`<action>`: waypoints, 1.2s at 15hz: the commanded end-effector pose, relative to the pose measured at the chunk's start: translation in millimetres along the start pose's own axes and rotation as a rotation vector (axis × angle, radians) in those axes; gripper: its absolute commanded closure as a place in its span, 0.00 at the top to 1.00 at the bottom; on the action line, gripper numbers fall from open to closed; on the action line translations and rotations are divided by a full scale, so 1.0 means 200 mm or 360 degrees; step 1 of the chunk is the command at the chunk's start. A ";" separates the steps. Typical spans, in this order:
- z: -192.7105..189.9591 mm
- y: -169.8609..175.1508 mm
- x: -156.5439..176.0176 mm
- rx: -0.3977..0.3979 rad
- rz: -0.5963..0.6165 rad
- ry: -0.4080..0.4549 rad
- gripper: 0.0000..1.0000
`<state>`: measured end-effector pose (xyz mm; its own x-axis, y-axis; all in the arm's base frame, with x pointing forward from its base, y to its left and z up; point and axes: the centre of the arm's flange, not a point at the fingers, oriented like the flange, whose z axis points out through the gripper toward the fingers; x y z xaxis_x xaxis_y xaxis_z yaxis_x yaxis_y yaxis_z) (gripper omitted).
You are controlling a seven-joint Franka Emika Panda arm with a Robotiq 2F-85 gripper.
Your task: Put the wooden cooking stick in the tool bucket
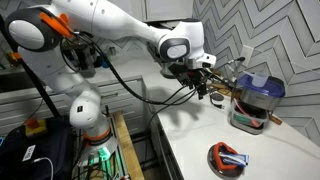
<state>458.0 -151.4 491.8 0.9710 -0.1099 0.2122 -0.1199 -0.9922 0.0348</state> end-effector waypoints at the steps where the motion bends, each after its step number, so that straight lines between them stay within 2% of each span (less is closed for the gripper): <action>1: 0.00 0.00 0.00 0.0000 0.0001 0.0000 1.00; 3: -0.02 -0.09 0.04 0.0068 -0.0128 0.0131 1.00; 7: -0.06 -0.44 0.22 0.0229 -0.0400 0.0329 1.00; 12: 0.03 -0.92 0.51 0.0561 -0.0549 0.0432 1.00; 14: 0.08 -1.03 0.64 0.0638 -0.0572 0.0467 1.00; 16: 0.14 -1.11 0.79 0.0714 -0.0598 0.0439 1.00; 18: 0.21 -1.19 0.91 0.0740 -0.0617 0.0426 1.00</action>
<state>613.0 55.6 490.7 0.8328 0.2013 0.5157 0.3568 -0.9074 -0.2220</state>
